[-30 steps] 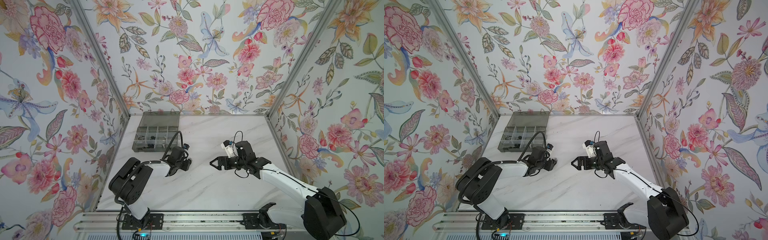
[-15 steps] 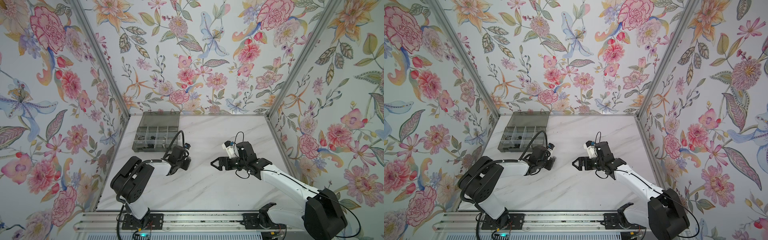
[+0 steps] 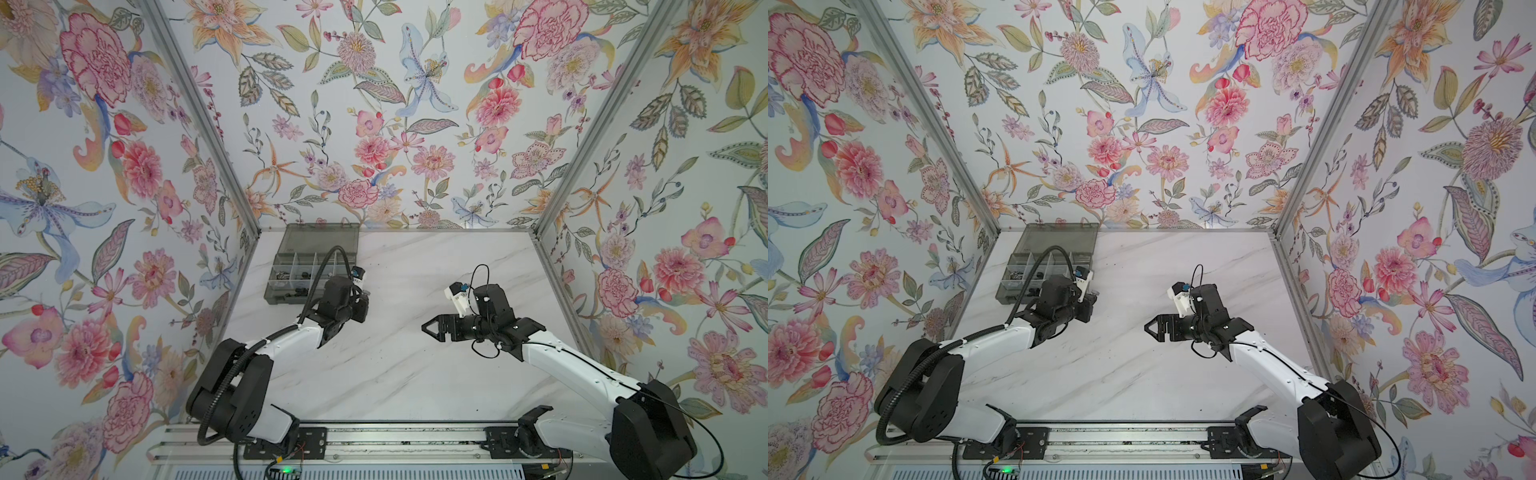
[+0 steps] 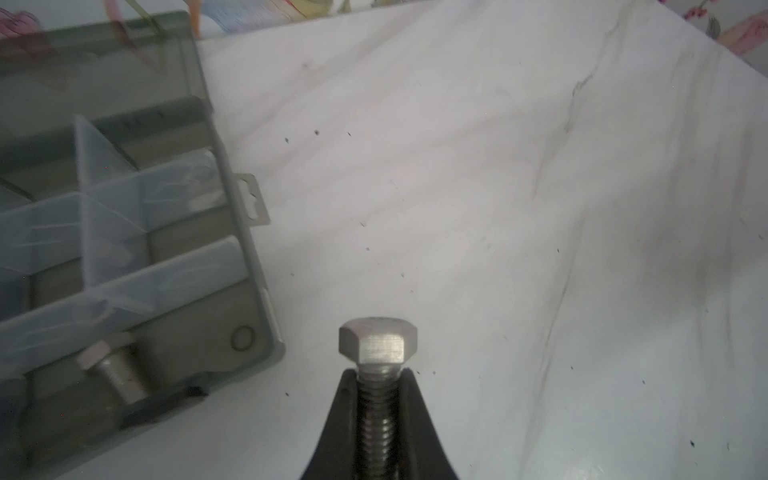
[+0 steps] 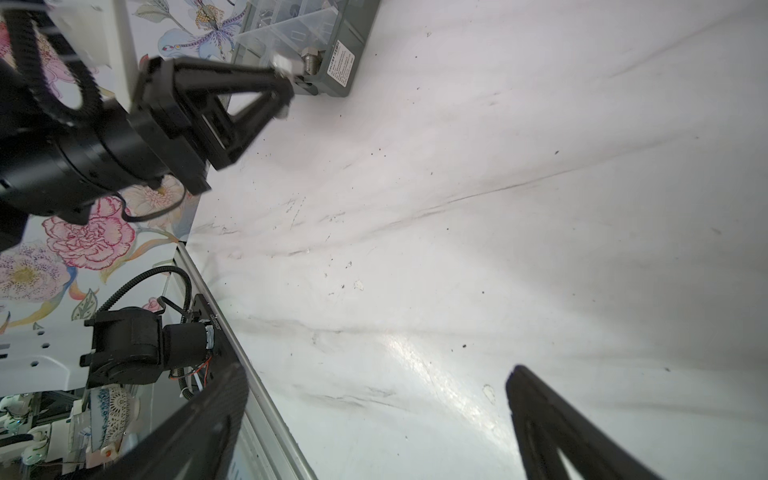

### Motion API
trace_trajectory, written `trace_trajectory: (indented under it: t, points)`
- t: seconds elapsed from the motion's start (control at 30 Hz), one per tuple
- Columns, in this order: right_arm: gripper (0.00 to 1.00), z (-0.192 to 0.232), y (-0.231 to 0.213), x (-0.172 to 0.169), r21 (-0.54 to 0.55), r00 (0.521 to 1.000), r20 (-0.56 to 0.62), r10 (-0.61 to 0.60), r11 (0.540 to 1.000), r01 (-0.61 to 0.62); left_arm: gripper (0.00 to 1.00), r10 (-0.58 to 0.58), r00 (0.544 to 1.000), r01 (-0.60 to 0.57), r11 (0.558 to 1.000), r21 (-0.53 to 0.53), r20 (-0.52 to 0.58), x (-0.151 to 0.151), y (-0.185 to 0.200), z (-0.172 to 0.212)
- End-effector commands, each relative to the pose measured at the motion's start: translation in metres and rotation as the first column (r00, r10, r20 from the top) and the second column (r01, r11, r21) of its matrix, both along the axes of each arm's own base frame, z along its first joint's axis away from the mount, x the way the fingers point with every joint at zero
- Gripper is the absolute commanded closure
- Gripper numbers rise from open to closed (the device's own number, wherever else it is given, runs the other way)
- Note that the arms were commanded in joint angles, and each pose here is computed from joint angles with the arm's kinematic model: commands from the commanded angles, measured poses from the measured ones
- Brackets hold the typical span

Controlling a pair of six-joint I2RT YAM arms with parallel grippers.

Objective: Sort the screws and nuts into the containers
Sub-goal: 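Lift the silver hex bolt and carry it with the left gripper to the box, then open the left gripper to drop the silver bolt beside the other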

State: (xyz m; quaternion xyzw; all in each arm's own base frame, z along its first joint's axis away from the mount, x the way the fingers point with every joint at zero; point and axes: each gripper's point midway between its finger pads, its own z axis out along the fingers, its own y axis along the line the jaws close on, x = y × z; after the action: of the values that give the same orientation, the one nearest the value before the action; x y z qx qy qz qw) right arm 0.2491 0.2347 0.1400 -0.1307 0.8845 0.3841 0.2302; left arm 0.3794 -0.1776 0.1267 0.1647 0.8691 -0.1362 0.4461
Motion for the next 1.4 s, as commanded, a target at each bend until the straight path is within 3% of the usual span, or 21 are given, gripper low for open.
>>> trace_trajectory:
  t: [0.0,0.13,0.43,0.73,1.03,1.13,1.37]
  points:
    - [0.01,0.004,0.000,-0.001,0.025,1.000,0.005,-0.001,1.000,0.001,1.00,0.051,0.997,-0.050,0.998,-0.026,0.065,0.021,0.029,0.032]
    - [0.01,0.003,0.000,-0.001,0.026,1.000,0.001,-0.005,1.000,0.005,1.00,0.088,0.992,-0.086,0.996,-0.027,0.087,0.039,0.056,0.035]
    - [0.01,0.002,-0.001,-0.001,0.025,1.000,0.002,-0.008,1.000,0.007,1.00,0.143,0.990,-0.143,0.990,-0.011,-0.003,0.048,0.088,-0.006]
    - [0.01,0.004,0.000,0.000,0.029,1.000,0.004,-0.004,1.000,0.004,1.00,0.152,0.986,-0.153,0.988,-0.012,-0.072,0.052,0.097,-0.044]
    - [0.01,0.005,0.000,0.001,0.030,1.000,0.003,-0.004,1.000,0.004,1.00,0.149,0.984,-0.152,0.988,-0.018,-0.096,0.051,0.098,-0.050]
    - [0.01,0.006,0.000,0.001,0.031,1.000,0.006,-0.004,1.000,0.003,0.82,0.156,0.982,-0.158,0.987,-0.012,-0.105,0.052,0.099,-0.052]
    - [0.01,0.006,-0.001,0.001,0.031,1.000,0.008,-0.007,0.999,0.006,0.65,0.164,0.980,-0.166,0.986,-0.006,-0.112,0.051,0.100,-0.054]
